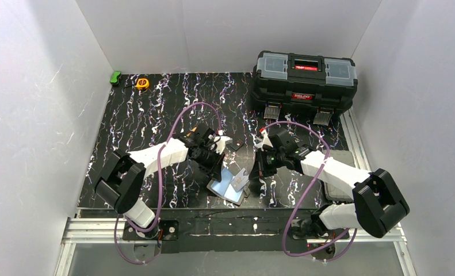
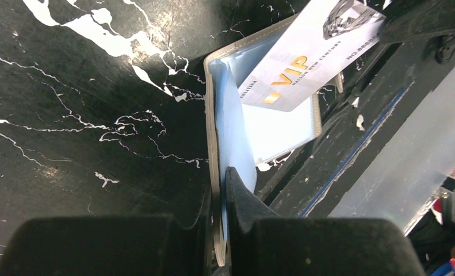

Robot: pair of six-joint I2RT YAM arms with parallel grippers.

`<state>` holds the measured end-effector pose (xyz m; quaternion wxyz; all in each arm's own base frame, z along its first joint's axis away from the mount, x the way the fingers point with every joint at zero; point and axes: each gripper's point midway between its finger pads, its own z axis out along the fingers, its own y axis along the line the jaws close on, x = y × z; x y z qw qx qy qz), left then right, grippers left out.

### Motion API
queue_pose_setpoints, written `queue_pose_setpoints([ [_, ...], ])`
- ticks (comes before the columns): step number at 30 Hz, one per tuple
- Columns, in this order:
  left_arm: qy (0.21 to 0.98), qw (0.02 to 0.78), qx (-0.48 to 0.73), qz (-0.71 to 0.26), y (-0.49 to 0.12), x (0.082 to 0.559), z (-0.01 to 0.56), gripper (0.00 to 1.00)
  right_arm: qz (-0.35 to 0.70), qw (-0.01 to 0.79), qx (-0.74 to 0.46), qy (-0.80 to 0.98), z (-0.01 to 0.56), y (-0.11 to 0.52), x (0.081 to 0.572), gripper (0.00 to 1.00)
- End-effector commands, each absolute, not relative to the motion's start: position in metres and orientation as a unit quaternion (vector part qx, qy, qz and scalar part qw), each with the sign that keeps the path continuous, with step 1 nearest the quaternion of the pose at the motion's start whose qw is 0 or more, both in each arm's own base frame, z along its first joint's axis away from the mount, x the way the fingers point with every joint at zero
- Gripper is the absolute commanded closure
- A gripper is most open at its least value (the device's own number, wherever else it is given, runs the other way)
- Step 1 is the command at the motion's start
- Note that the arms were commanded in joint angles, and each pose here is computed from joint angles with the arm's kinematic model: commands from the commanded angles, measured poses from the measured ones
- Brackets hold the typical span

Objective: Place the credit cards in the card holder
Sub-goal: Insert the credit card into the card holder.

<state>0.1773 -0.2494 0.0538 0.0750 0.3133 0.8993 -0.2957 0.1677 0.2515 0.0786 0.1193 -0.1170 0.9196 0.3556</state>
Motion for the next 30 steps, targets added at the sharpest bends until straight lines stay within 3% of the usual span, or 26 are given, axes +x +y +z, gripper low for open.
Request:
queue_pose_setpoints([
  [1,0.89,0.07,0.307,-0.329,-0.244,0.179,0.064,1.0,0.385,0.142,-0.134,0.902,0.095,0.261,0.17,0.99],
  [11,0.842,0.112,0.251,-0.465,-0.26,0.224,0.179,1.0,0.452,0.227,-0.183,0.843,0.173,0.266,0.172,0.99],
  [20,0.714,0.178,0.371,-0.566,-0.259,0.195,0.316,1.0,0.471,0.366,-0.235,0.768,0.293,0.244,0.164,0.99],
  [30,0.68,0.206,0.411,-0.571,-0.247,0.164,0.346,1.0,0.483,0.405,-0.241,0.738,0.335,0.231,0.145,0.99],
])
